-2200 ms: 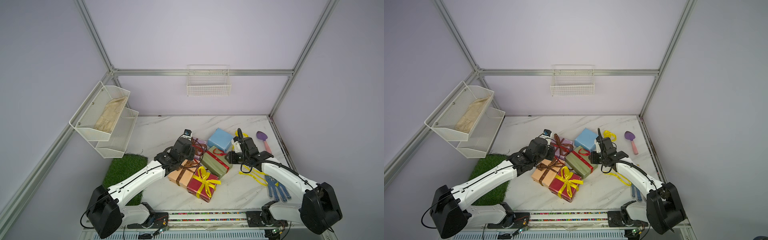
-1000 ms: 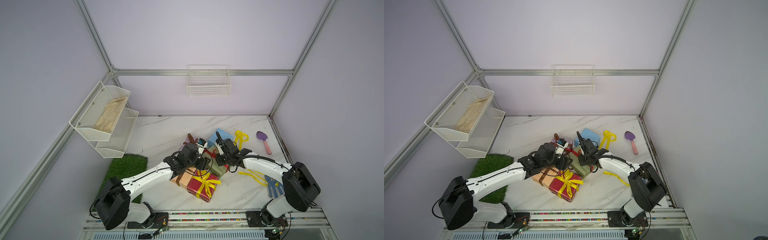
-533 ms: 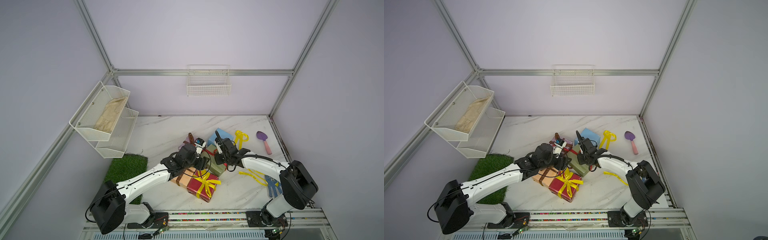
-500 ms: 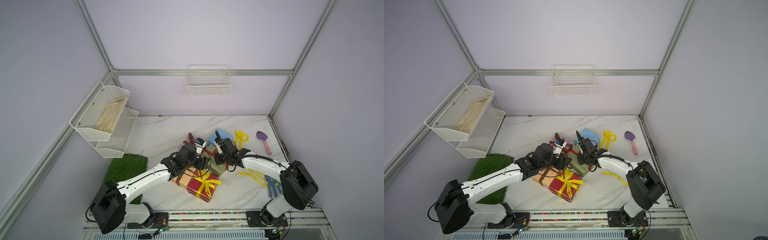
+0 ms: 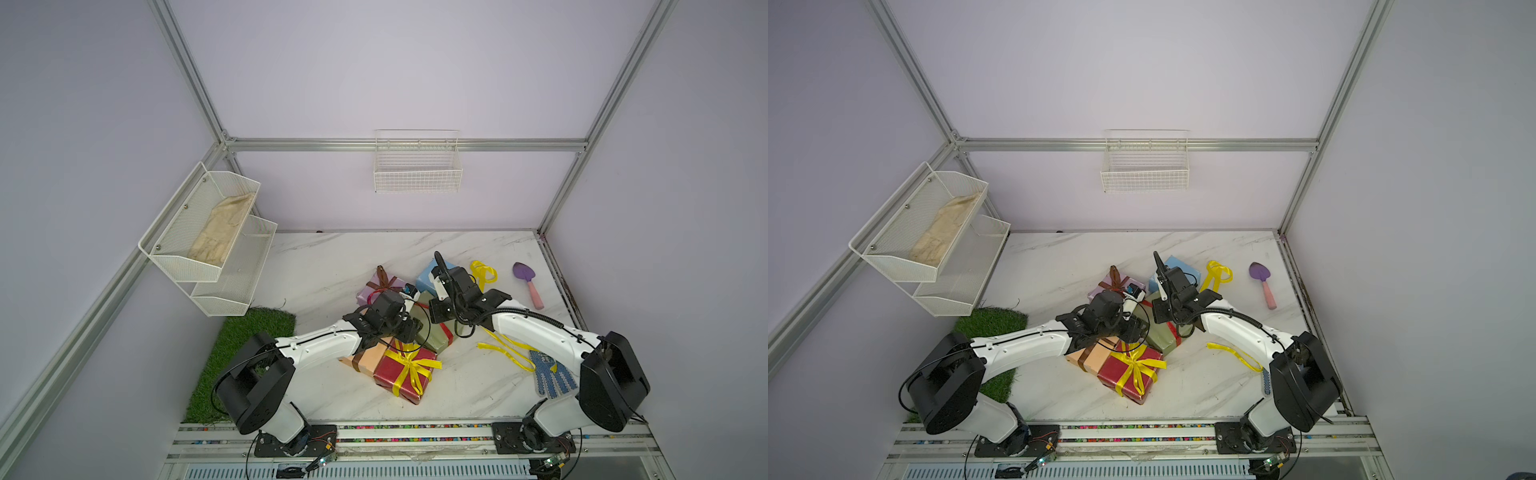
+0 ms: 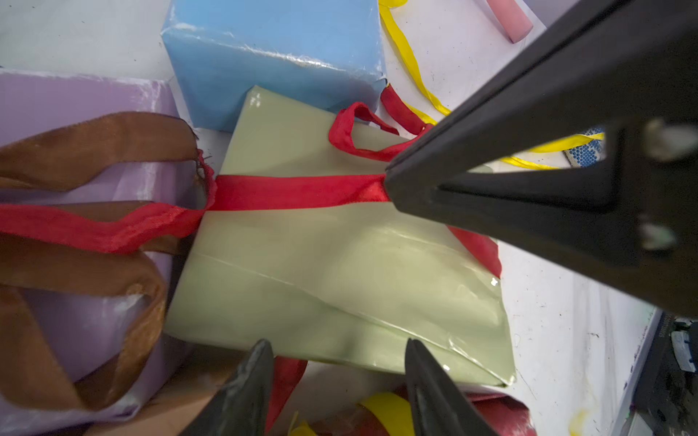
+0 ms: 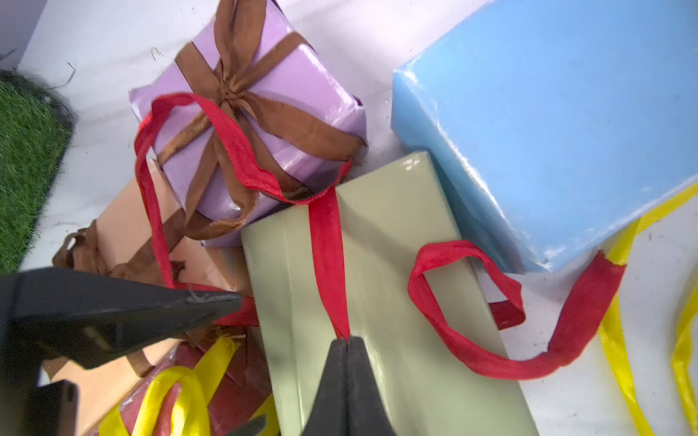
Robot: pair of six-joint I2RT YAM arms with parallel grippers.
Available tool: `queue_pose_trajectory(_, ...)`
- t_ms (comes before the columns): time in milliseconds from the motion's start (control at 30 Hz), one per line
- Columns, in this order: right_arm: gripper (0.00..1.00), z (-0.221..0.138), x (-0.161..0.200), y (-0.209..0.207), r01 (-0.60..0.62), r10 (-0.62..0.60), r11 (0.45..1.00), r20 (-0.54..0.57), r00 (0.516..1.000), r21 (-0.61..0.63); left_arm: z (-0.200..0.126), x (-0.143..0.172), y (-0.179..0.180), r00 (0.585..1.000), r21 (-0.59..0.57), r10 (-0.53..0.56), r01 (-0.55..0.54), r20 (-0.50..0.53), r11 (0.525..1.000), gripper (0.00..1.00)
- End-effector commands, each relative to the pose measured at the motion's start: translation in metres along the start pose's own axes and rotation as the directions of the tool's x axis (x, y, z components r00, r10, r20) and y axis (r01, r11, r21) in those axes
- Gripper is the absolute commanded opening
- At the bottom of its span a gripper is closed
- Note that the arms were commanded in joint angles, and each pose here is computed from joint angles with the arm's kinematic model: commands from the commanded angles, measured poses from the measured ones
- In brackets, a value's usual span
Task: Untie the ribbon bows on the gift boxes
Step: Pull the ribbon from the gift box.
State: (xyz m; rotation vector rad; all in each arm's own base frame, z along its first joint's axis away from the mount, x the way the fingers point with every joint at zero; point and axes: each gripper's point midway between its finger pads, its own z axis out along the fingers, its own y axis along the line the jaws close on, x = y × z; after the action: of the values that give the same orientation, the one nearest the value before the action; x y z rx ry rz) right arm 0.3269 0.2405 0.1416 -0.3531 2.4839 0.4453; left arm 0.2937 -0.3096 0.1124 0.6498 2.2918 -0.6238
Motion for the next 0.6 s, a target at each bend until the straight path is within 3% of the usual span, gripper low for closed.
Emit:
queue_pose_trajectory(0,0.00,-0.017,-0.015,0.006,-0.021,0.021,1.000,0.035,0.999,-0.001,0.002,-0.029,-0.009,0.997,0.027,-0.005,0.003,0.079,1.000,0.56)
queue_pose_trajectory(233,0.00,-0.036,-0.046,0.005,-0.016,0.010,0.999,0.104,0.995,0.049,0.013,-0.032,-0.009,0.997,0.028,-0.030,0.028,0.070,0.999,0.55)
queue_pose_trajectory(567,0.00,-0.070,-0.085,0.017,0.018,-0.026,0.999,0.186,0.982,0.040,0.024,-0.023,0.008,0.996,-0.058,-0.081,0.084,0.047,0.995,0.56)
